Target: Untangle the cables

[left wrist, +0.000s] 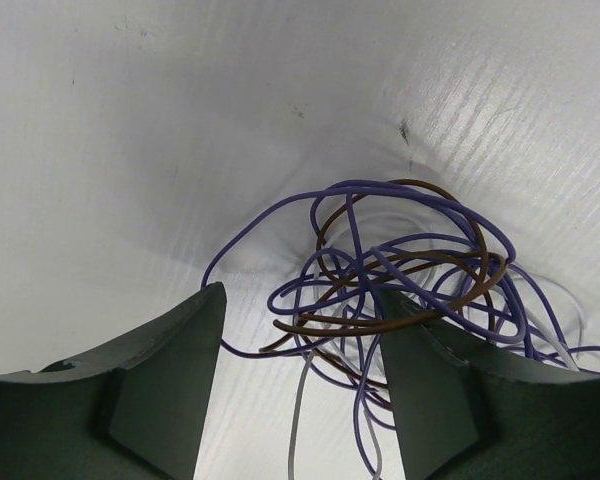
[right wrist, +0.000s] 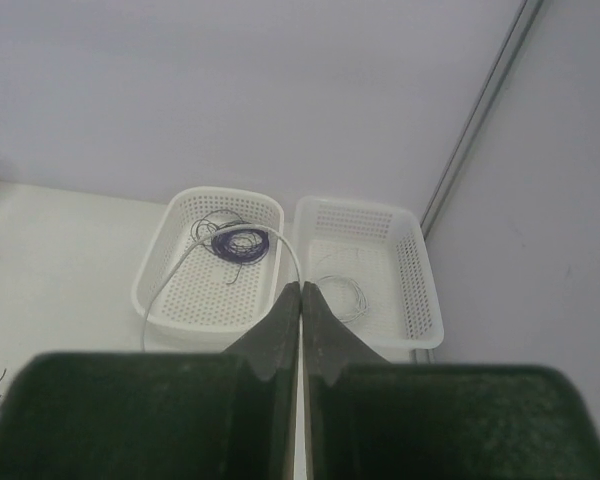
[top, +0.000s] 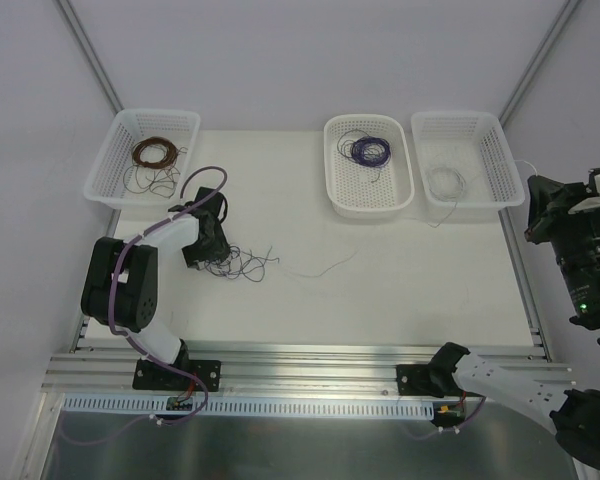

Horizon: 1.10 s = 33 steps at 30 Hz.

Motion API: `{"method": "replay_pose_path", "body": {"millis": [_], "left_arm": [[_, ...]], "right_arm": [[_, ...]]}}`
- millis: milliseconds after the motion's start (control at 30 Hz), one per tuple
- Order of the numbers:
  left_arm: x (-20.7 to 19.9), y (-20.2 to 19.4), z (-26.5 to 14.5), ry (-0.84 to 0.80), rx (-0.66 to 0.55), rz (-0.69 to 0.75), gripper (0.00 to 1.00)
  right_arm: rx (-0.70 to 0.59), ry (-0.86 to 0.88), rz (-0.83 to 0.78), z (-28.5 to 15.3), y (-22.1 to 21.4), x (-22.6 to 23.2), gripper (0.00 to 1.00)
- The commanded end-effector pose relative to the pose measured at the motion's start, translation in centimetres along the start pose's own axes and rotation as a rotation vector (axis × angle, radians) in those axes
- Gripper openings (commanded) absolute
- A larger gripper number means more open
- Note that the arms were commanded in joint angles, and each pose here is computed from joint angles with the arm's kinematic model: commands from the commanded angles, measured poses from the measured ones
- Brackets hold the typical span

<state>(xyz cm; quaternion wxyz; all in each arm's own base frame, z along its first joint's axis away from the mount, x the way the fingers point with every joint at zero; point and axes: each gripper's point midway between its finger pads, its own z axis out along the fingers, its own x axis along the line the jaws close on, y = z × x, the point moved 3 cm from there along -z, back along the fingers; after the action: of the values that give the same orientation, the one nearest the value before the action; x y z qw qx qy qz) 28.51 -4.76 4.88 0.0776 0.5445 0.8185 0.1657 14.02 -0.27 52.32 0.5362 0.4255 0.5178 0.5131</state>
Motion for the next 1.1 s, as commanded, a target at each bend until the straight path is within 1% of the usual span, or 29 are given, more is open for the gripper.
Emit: {"method": "replay_pose_path", "body": {"millis": [0, 67, 100, 167, 233, 267, 300, 333, 367, 433, 467, 500, 533, 567, 667, 733, 767, 833, 867, 900, 933, 967, 1000, 1067], "left_arm": [[1.3, 0.3, -0.5, 0.048, -0.016, 0.009, 0.62], [1.2, 0.1, -0.4, 0.041, 0.001, -0.004, 0.59], [1.0, 0.0, -0.5, 0.027, 0.006, -0.008, 0.56], [0.5, -0.1, -1.0, -0.012, 0.009, -0.022, 0.54], [0.1, -0.1, -1.5, -0.027, -0.001, -0.003, 0.53], [-0.1, 0.0, -1.9, -0.045, -0.008, 0.01, 0.53], [-0.3, -0.2, -2.1, -0.057, -0.008, 0.022, 0.53], [-0.5, -0.2, -2.3, -0.071, -0.011, 0.03, 0.53], [-0.7, -0.5, -2.8, -0.089, -0.017, 0.04, 0.53], [-0.6, -1.0, -2.9, -0.093, -0.016, 0.05, 0.53], [-0.7, -1.2, -3.2, -0.1, -0.019, 0.059, 0.53], [-0.7, -1.4, -3.2, -0.105, -0.016, 0.064, 0.53], [-0.6, -1.8, -3.1, -0.103, -0.009, 0.069, 0.53], [-0.8, -2.1, -3.1, -0.108, -0.006, 0.076, 0.54], [-1.4, -2.7, -3.2, -0.125, 0.009, 0.099, 0.55], [-2.2, -3.1, -3.5, -0.152, 0.016, 0.12, 0.57], [-2.5, -3.2, -3.8, -0.165, 0.014, 0.126, 0.6], [-3.1, -3.6, -4.4, -0.202, 0.016, 0.136, 0.63], [-3.2, -3.4, -5.1, -0.224, 0.0, 0.134, 0.64], [-3.3, -3.3, -5.5, -0.239, -0.012, 0.132, 0.67], [-3.4, -3.4, -6.0, -0.259, -0.017, 0.134, 0.69], [-3.4, -3.0, -7.0, -0.288, -0.049, 0.131, 0.7], [-3.3, -2.9, -7.5, -0.302, -0.065, 0.131, 0.75], [-3.1, -2.5, -9.0, -0.343, -0.118, 0.13, 0.78]], "right_arm": [[0.019, -0.015, -0.014, 0.8, -0.2, 0.5, 0.01], [0.033, -0.008, -0.021, 0.9, -0.8, 0.8, 0.01], [0.058, -0.003, -0.023, 1.1, -1.5, 1.2, 0.01], [0.157, 0.022, -0.078, 2.1, -4.6, 3.0, 0.01], [0.24, 0.043, -0.064, 2.9, -7.5, 5.0, 0.01], [0.323, 0.057, -0.097, 3.7, -11.2, 6.7, 0.01], [0.361, 0.07, -0.095, 4.0, -13.1, 7.6, 0.01], [0.415, 0.1, -0.051, 4.1, -15.3, 9.1, 0.01], [0.505, 0.091, -0.066, 4.4, -18.8, 9.9, 0.01], [0.597, 0.074, -0.04, 4.3, -22.5, 10.7, 0.05], [0.63, 0.028, 0.009, 4.5, -23.8, 10.6, 0.08], [0.689, 0.015, 0.004, 4.2, -26.3, 10.8, 0.11], [0.719, 0.033, 0.013, 4.2, -27.3, 11.1, 0.11], [0.746, -0.003, 0.057, 4.2, -28.3, 10.8, 0.11], [0.821, 0.005, 0.072, 4.4, -30.4, 11.0, 0.1], [0.913, 0.044, 0.071, 4.6, -32.0, 11.9, 0.15], [0.959, 0.042, 0.063, 4.6, -32.9, 12.0, 0.17], [1.039, 0.048, 0.051, 4.4, -35.0, 12.7, 0.23], [1.058, 0.046, 0.055, 4.3, -35.6, 12.8, 0.27], [1.073, 0.044, 0.065, 4.3, -36.2, 13.0, 0.38], [1.113, 0.063, 0.07, 3.9, -37.4, 13.4, 0.44], [1.11, 0.065, 0.09, 4.2, -37.8, 13.7, 0.5], [1.129, 0.083, 0.114, 4.1, -38.3, 14.1, 0.59], [1.158, 0.081, 0.14, 4.3, -39.5, 14.4, 0.65]]}}
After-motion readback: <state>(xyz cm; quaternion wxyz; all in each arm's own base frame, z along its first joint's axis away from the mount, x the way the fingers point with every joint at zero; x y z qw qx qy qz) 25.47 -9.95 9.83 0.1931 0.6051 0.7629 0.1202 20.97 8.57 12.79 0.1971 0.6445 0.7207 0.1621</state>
